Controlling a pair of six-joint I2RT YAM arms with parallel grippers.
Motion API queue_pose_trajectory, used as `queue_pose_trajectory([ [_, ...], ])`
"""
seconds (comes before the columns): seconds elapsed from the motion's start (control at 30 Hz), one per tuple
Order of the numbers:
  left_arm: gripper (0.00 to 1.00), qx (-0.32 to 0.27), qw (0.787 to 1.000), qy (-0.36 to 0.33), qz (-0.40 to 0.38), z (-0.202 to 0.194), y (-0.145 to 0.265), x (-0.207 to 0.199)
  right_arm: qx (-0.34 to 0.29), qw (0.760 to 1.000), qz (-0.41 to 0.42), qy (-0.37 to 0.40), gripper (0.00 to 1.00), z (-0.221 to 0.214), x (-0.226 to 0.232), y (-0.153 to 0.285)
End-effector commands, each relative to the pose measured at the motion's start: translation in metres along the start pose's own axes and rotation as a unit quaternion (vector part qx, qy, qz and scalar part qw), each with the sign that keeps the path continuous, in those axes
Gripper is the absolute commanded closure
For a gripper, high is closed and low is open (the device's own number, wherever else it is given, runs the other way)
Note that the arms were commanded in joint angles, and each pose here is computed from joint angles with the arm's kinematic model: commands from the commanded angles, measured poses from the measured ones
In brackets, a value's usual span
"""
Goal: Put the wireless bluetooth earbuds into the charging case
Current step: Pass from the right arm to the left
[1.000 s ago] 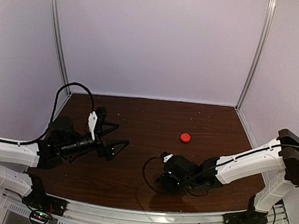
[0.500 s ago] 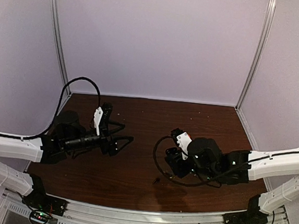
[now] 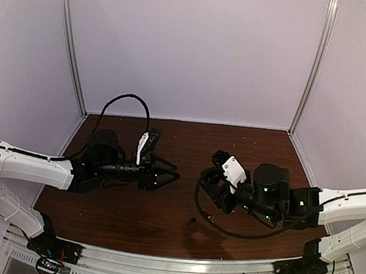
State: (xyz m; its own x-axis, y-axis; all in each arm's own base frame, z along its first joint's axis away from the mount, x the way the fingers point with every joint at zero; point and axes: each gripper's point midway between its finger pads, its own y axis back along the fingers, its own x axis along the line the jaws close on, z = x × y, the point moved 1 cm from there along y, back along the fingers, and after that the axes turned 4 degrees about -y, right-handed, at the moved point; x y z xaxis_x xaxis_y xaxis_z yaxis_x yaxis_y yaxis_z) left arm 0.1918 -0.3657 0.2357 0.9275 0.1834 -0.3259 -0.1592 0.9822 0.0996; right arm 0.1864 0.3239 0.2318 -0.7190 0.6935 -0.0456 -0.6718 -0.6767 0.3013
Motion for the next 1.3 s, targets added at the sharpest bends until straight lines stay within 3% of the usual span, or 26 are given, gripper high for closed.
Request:
queue_pose_trajectory([
  [0.0,0.47,-0.039,0.997,-0.007,-0.061,0.028,-0.008,-0.024,-0.038,0.997,0.038,0.047,0.57,0.014,0.018,0.009],
  [0.17,0.45,-0.038,0.995,-0.019,-0.092,0.025,-0.014,-0.039,-0.05,0.994,0.061,0.072,0.58,0.018,0.028,0.012],
  [0.3,0.38,-0.094,0.989,-0.063,-0.092,0.031,0.004,-0.051,-0.08,0.994,0.071,0.036,0.6,0.037,0.03,0.017],
  [0.43,0.32,-0.121,0.984,-0.129,-0.005,0.036,0.017,-0.041,-0.1,0.992,0.065,-0.044,0.6,0.058,0.028,0.016],
  [0.47,0.3,-0.132,0.977,-0.161,0.051,0.038,0.024,-0.034,-0.108,0.986,0.057,-0.117,0.6,0.071,0.024,0.015],
  [0.7,0.33,-0.127,0.962,-0.204,0.127,0.042,0.015,-0.021,-0.124,0.955,0.058,-0.263,0.6,0.101,0.022,0.011],
  [1.03,0.41,-0.144,0.955,-0.23,0.119,0.058,-0.008,-0.035,-0.121,0.932,0.088,-0.329,0.61,0.1,0.032,0.002],
  [1.27,0.45,-0.153,0.956,-0.23,0.102,0.062,-0.023,-0.044,-0.119,0.929,0.088,-0.339,0.6,0.095,0.035,-0.004],
])
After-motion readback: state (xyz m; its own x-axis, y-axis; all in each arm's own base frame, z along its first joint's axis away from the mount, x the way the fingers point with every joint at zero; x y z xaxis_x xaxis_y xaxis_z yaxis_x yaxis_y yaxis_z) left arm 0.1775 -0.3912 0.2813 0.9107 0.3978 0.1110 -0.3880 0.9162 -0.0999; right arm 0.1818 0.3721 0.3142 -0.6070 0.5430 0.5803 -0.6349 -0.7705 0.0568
